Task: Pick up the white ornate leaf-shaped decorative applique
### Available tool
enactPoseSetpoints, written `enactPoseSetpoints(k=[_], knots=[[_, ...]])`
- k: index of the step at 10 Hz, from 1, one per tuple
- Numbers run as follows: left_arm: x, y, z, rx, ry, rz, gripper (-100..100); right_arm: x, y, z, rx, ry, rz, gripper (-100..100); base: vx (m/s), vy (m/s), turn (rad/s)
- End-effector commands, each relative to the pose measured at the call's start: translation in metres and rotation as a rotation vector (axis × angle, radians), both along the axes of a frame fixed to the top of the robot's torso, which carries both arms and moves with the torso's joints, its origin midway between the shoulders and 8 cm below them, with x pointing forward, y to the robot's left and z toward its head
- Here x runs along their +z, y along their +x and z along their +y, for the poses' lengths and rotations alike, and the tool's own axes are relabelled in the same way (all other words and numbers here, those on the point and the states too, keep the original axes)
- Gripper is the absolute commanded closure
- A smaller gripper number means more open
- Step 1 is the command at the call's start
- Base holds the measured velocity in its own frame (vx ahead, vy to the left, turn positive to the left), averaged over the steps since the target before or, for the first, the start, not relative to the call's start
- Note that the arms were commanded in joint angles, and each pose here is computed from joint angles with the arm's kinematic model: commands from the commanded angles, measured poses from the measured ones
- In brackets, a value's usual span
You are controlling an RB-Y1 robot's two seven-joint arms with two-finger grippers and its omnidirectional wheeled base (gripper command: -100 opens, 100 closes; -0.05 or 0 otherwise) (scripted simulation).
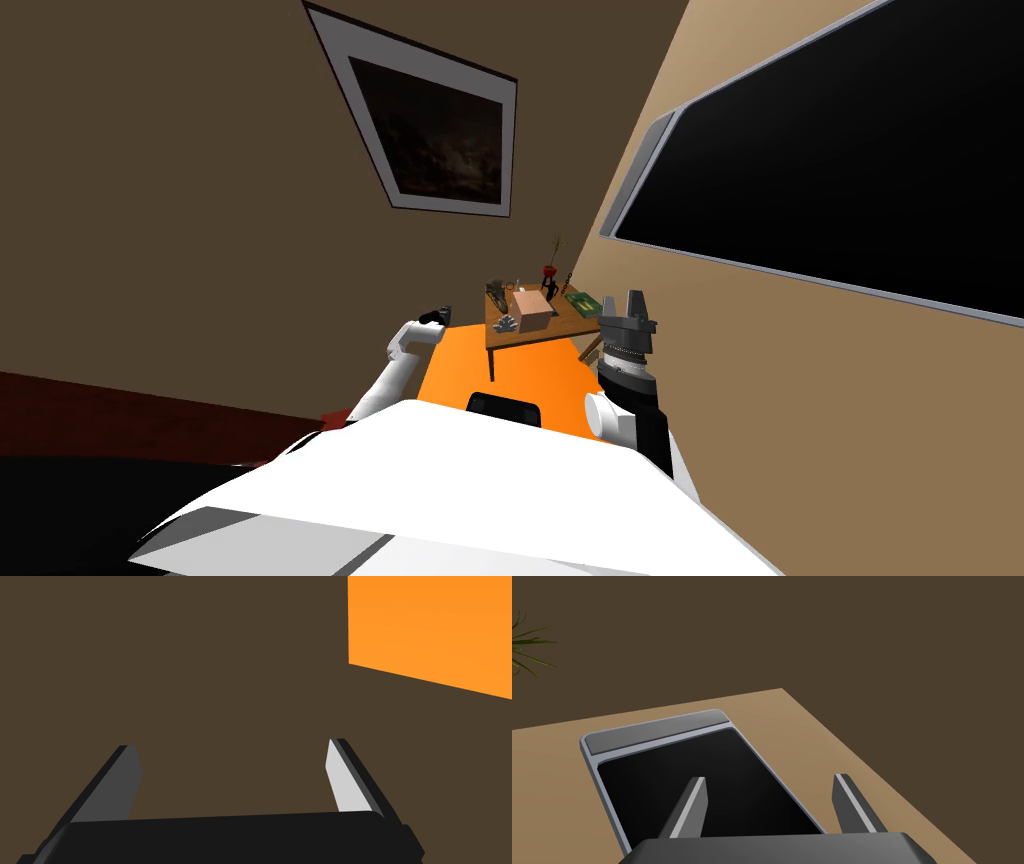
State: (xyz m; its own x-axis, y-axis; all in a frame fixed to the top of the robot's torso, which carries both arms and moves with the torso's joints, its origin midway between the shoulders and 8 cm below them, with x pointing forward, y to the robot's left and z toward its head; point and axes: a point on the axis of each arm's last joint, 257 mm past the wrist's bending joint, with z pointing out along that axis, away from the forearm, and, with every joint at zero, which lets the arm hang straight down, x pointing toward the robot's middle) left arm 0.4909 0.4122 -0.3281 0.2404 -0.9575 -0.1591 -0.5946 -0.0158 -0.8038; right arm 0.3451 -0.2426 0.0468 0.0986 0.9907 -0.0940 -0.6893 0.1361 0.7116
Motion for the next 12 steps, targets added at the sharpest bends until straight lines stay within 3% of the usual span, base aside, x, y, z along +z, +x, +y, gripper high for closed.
enactPoseSetpoints(k=[1, 12], knots=[[-0.010, 0.000, 0.002, 0.030, -0.031, 0.042, -100, 0.000, 0.000, 0.000, 0.000, 0.000, 0.000, 0, 0.003, -0.015, -0.111], [-0.057, -0.025, -0.003, 0.164, -0.181, 0.302, -100, 0.000, 0.000, 0.000, 0.000, 0.000, 0.000, 0, 0.014, -0.020, -0.072]])
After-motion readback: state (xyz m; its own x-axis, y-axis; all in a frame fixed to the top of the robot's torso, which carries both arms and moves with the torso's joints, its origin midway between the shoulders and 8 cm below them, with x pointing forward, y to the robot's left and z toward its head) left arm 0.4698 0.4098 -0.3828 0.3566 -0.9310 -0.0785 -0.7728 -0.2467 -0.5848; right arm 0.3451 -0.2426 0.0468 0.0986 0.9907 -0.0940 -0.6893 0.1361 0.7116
